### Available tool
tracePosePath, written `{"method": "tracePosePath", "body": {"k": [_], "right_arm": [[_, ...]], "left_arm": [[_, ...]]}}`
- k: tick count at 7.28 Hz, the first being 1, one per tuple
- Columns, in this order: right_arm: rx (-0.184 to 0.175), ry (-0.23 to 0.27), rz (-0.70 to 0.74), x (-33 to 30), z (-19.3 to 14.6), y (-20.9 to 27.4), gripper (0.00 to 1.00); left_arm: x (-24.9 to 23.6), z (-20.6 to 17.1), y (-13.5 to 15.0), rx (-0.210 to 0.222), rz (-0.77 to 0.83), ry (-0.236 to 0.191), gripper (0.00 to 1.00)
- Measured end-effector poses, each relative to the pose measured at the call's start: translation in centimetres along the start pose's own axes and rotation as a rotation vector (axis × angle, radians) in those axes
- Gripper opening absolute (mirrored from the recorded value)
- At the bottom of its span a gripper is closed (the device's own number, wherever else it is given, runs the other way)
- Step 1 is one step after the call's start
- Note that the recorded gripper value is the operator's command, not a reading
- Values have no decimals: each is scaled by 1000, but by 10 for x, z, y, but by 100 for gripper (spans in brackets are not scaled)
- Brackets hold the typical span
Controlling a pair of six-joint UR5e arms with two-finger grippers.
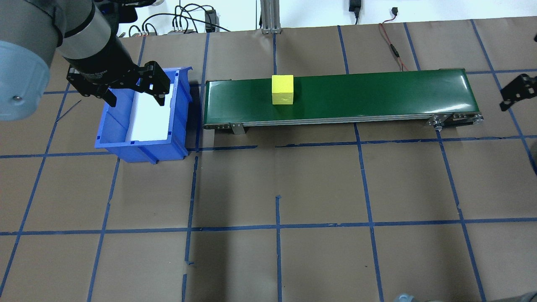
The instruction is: Move block left to right into plate
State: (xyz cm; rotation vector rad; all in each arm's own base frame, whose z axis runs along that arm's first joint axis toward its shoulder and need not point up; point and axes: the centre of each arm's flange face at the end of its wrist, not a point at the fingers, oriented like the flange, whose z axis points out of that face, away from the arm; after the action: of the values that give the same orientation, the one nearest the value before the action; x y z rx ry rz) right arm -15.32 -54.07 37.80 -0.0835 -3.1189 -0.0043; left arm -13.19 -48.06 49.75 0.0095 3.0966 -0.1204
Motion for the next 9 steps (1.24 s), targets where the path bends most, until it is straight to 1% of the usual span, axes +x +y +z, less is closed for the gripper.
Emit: {"method": "tracePosePath", "body": {"k": [1, 3, 5, 7, 8, 9], "right_arm": [[13, -12, 13, -48, -8, -7, 100], [34, -54, 57, -125, -17, -11, 100], [43, -81, 97, -183, -23, -9, 100], [42, -132, 136, -202, -16, -15, 100], [44, -147, 156, -205, -8, -23, 100], [48, -177, 178, -207, 1, -34, 100]], "left_arm": [[-2, 2, 0, -3, 25, -2, 100], [-1, 4, 0, -4, 44, 1, 100], [-1, 4, 0, -1, 52, 1, 100], [-1, 5, 0, -2, 54, 1, 100], [-1, 5, -1, -3, 55, 0, 100], [-1, 5, -1, -3, 56, 0, 100]]}}
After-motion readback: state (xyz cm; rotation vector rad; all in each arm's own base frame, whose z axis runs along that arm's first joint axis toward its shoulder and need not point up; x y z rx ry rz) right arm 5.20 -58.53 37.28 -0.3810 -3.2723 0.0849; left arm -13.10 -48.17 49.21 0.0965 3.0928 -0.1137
